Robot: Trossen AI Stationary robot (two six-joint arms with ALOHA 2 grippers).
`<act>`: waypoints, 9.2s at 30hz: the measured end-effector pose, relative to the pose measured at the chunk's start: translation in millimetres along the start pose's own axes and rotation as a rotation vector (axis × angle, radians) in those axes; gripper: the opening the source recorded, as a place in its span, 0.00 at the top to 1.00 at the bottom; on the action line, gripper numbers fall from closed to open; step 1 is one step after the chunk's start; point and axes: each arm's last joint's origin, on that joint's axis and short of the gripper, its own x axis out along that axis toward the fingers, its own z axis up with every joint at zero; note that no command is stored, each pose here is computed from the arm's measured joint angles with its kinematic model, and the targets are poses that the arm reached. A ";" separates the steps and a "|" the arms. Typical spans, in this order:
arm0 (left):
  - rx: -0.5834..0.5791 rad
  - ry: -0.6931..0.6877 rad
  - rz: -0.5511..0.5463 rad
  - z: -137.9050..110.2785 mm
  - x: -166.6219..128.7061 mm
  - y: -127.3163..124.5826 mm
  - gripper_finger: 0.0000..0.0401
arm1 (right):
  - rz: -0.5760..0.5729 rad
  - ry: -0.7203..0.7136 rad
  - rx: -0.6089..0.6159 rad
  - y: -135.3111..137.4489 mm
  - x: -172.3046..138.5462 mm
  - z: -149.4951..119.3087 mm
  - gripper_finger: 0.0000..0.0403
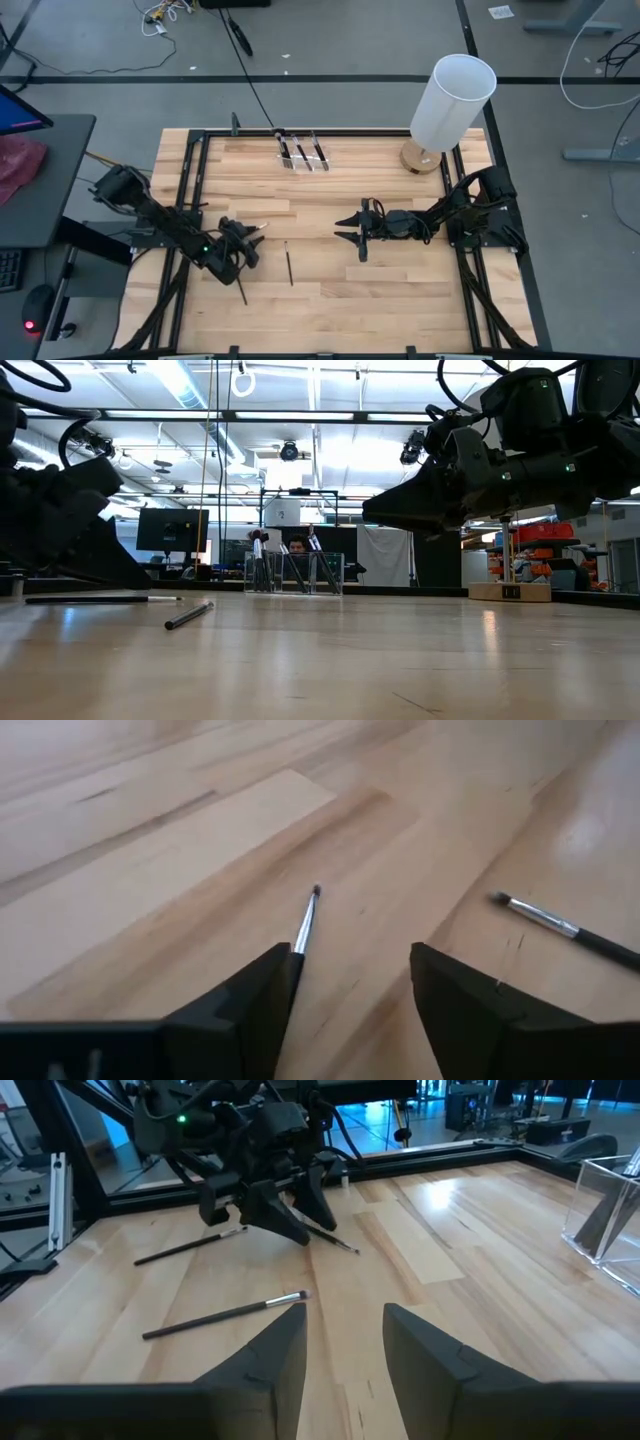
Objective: Put items in baskets/containers
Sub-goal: Put the black eyeshadow brush into the transparent organizer
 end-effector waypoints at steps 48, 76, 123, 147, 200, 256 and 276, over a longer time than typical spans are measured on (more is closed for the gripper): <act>0.151 0.181 -0.099 1.9 1.6 26.5 0.56 | -0.021 -0.003 0.006 -5.8 1.2 0.9 0.67; 0.099 0.114 -0.120 -14.6 6.9 16.9 0.96 | -0.016 -0.032 0.026 -5.3 1.1 3.7 0.67; -0.060 -0.258 -0.675 74.0 6.7 -19.7 0.97 | 0.194 -0.226 -0.138 32.1 131.3 26.5 0.69; -0.054 -0.240 -0.677 72.8 7.2 -19.9 0.88 | 0.234 -0.229 -0.129 33.0 130.7 26.1 0.99; 0.098 -0.103 -0.528 49.4 11.6 -13.6 0.30 | -0.436 0.666 -0.062 -99.0 -66.2 21.6 0.55; 0.118 -0.158 -0.484 54.2 13.9 -12.1 0.30 | -1.107 0.998 -0.112 -231.9 -18.4 30.5 0.99; 0.117 -0.147 -0.504 53.9 13.7 -12.6 0.30 | -0.665 1.095 0.079 -204.3 -13.8 33.5 1.00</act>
